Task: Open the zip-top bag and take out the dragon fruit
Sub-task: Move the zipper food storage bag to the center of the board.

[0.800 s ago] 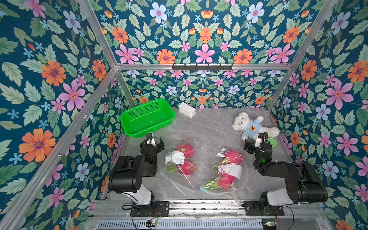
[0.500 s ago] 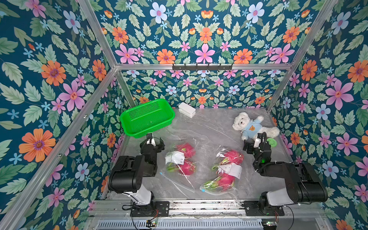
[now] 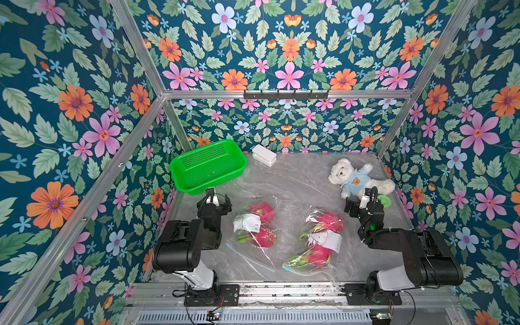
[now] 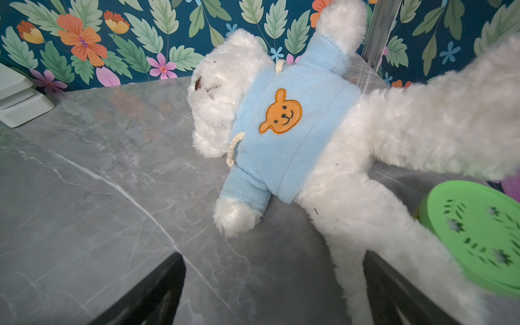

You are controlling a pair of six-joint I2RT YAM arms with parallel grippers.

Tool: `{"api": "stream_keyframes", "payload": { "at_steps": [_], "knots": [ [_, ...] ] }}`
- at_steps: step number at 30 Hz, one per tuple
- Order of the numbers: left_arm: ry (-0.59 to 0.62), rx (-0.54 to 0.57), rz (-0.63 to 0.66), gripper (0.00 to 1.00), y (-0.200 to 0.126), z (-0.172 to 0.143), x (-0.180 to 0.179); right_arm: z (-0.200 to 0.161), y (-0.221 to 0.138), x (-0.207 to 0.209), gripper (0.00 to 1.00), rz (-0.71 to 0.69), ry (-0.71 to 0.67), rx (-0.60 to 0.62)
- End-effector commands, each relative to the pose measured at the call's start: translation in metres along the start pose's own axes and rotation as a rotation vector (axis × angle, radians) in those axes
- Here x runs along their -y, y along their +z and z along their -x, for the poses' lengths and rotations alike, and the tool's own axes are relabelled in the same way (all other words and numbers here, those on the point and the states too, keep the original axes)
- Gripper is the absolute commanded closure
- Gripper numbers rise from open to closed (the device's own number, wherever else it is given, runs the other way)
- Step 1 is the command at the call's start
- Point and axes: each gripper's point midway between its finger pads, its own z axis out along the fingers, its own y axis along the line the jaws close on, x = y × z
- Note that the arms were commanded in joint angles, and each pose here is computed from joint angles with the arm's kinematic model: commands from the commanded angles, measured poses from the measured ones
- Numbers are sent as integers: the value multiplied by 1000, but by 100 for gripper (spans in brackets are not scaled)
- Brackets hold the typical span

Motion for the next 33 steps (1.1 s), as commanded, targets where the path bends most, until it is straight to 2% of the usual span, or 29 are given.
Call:
{"api": "stream_keyframes", "payload": {
  "at_steps": [1, 5, 9, 12, 14, 18, 21, 25, 29, 31, 33],
  "knots": [
    [-11, 23, -4, 1, 1, 6, 0, 11, 0, -2, 1, 8, 1, 39],
    [-17, 34, 25, 1, 1, 13, -5, 22, -3, 2, 1, -20, 9, 31],
    [-25, -40, 44, 1, 4, 24, -7, 52, -20, 5, 1, -53, 35, 3],
    [-98, -97, 68, 1, 1, 32, -10, 67, -35, 5, 1, -51, 113, 27],
    [-168, -120, 49, 2, -7, 38, -7, 70, -45, 4, 1, -53, 193, -7],
    [-328, -178, -72, 4, -35, 46, 12, 64, -68, -9, 1, -1, 274, -117],
    [-462, -243, -265, 7, -61, 44, 45, 54, -83, -24, 1, 29, 242, -217],
    [-526, -359, -403, 9, -95, 30, 74, 44, -93, -47, 1, 64, 184, -315],
    [-558, -406, -488, 11, -125, 27, 93, 41, -92, -67, 1, 101, 149, -379],
    [-596, -425, -533, 16, -135, 26, 103, 42, -90, -78, 1, 125, 137, -390],
    [-612, -455, -584, 31, -144, 22, 119, 44, -88, -91, 1, 156, 123, -397]
  ]
}}
